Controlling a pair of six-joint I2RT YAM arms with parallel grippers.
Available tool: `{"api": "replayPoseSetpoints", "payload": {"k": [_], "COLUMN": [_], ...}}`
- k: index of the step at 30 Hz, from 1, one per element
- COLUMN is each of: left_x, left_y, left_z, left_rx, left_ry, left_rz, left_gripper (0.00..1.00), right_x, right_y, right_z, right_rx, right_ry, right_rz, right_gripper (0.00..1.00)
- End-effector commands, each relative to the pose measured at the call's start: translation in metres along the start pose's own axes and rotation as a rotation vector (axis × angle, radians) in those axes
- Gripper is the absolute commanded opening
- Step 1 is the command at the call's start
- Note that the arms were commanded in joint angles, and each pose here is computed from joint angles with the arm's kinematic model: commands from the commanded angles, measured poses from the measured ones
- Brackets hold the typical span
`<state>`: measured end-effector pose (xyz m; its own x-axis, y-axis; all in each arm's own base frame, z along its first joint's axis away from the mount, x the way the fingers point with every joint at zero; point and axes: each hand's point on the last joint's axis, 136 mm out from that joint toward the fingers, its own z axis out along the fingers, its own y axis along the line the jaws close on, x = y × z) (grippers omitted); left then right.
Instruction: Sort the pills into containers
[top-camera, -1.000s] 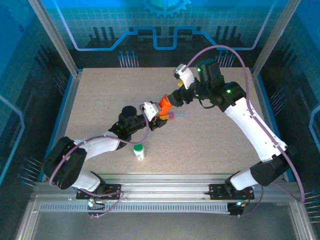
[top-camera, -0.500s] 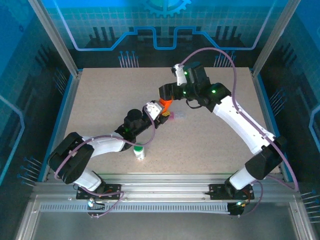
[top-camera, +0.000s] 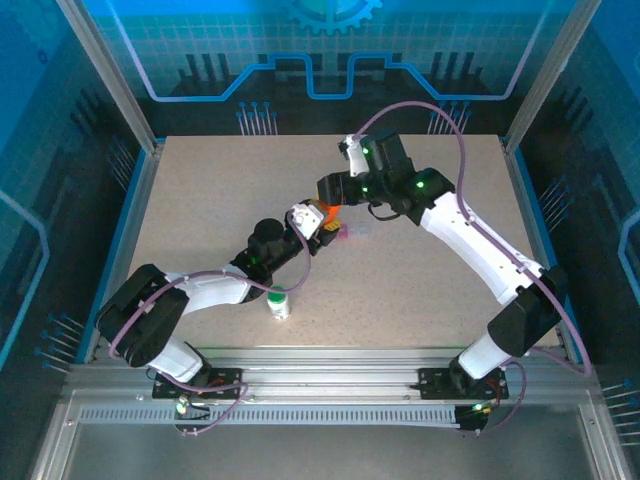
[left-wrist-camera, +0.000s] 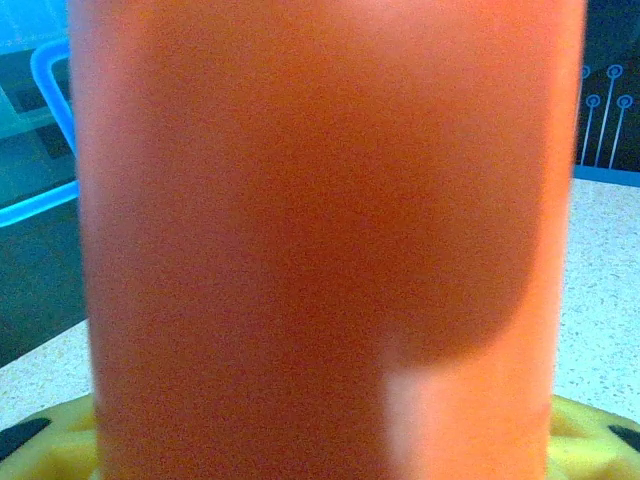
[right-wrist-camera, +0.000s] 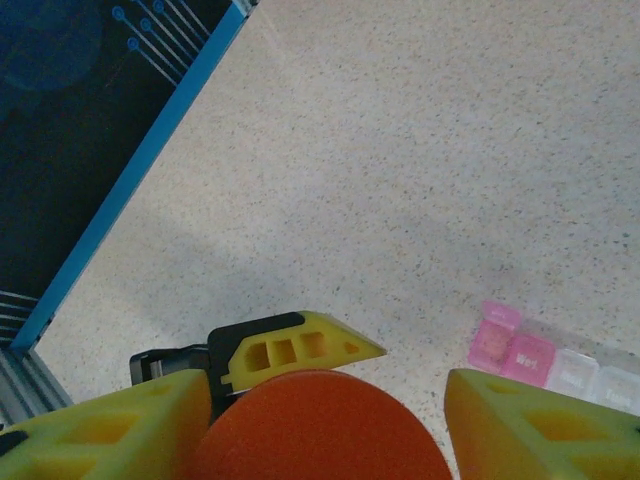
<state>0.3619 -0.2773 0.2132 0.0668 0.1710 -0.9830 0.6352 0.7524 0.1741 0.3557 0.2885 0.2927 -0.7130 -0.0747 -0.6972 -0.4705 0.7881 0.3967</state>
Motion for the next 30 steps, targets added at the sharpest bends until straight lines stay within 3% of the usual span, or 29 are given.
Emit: {"api": "replayPoseSetpoints", "payload": {"k": [1, 7, 10, 15, 24, 27, 30], "left_x": [-0.024, -0.027, -0.032, -0.041, -0.046, -0.046, -0.044], "left_y": [0.005, -0.008, -0.012, -0.025, -0.058, -0.058, -0.059], "left_z": [0.001, -0.007, -0.019, -0.038, -0.055, -0.056, -0.054], "left_rx": [-0.025, 0.067, 0.166, 0.383, 0.625, 0.635, 0.640], "left_ry": [-0.080, -0.112, -0.160, -0.210, -0.221, -0.223, -0.209], "left_rz": [0.017, 0.007, -0.052, -0.120, -0.134, -0.132, -0.142], "left_gripper": [0.04, 0.04, 0.05, 0.06, 0.06, 0.06, 0.05], "right_x": [0.003, -0.001, 0.005, 0.044, 0.084, 0.085, 0.078], "right_y": [0.008, 0.024, 0.036, 0.064, 0.065, 0.063, 0.063], "right_z": [-0.007, -0.023, -0.037, -0.064, -0.092, -0.096, -0.097], "right_rx": [-0.030, -0.182, -0.324, -0.559, -0.626, -0.618, -0.591], "right_ry": [-0.007, -0.063, -0.079, -0.051, 0.055, 0.073, 0.061], "right_rz": [0.001, -0.091, -0.211, -0.569, -0.944, -0.990, -0.992], "right_gripper": [0.56, 0.29, 0.25, 0.30, 0.36, 0.45, 0.66]}}
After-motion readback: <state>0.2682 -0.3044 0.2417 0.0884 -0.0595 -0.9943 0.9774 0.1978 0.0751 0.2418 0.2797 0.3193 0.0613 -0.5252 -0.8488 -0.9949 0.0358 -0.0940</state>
